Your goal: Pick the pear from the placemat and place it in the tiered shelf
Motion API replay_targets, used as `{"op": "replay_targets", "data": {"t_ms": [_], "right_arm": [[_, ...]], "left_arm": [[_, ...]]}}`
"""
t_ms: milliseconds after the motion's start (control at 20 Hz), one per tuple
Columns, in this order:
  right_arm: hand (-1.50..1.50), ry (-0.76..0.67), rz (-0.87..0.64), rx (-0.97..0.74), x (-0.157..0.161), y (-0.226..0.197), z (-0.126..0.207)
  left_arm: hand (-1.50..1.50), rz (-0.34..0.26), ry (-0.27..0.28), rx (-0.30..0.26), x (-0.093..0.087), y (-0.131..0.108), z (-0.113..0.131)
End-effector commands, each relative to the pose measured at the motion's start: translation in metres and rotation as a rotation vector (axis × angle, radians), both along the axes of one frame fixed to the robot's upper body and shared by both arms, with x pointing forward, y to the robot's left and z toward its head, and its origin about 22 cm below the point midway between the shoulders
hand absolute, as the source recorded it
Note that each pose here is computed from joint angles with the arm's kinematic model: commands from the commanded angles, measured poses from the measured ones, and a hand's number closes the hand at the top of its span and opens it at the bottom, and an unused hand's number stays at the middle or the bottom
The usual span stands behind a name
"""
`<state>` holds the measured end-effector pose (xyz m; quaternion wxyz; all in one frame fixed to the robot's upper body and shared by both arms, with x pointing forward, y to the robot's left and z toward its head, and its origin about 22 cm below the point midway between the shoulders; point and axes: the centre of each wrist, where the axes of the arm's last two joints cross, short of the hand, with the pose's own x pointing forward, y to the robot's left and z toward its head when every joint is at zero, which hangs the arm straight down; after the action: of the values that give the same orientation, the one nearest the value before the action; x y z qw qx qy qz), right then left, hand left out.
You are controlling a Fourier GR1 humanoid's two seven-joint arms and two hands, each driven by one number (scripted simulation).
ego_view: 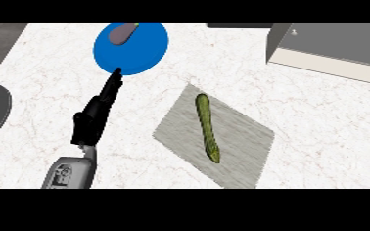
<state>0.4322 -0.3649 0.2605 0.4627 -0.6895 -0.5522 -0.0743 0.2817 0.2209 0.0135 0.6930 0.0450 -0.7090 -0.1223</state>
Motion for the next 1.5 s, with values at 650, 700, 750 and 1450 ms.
{"op": "replay_targets", "data": {"t_ms": [650,700,750,1450], "right_arm": [[-1.5,-0.172,0.178,0.211,-0.02,-0.008,0.032],[-1.5,-0.185,0.16,0.204,-0.017,-0.004,0.039],[-1.5,-0.208,0.161,0.226,-0.013,-0.005,0.049],[-1.5,-0.514,-0.026,0.463,-0.113,-0.065,0.127]], "left_arm": [[0.0,0.009,0.003,-0.012,-0.006,0.001,0.01],[0.0,0.019,0.009,-0.012,-0.014,-0.011,-0.01],[0.0,-0.003,0.004,-0.014,-0.004,0.014,0.009],[0.0,0.035,0.012,-0.005,-0.002,0.006,-0.002]]}}
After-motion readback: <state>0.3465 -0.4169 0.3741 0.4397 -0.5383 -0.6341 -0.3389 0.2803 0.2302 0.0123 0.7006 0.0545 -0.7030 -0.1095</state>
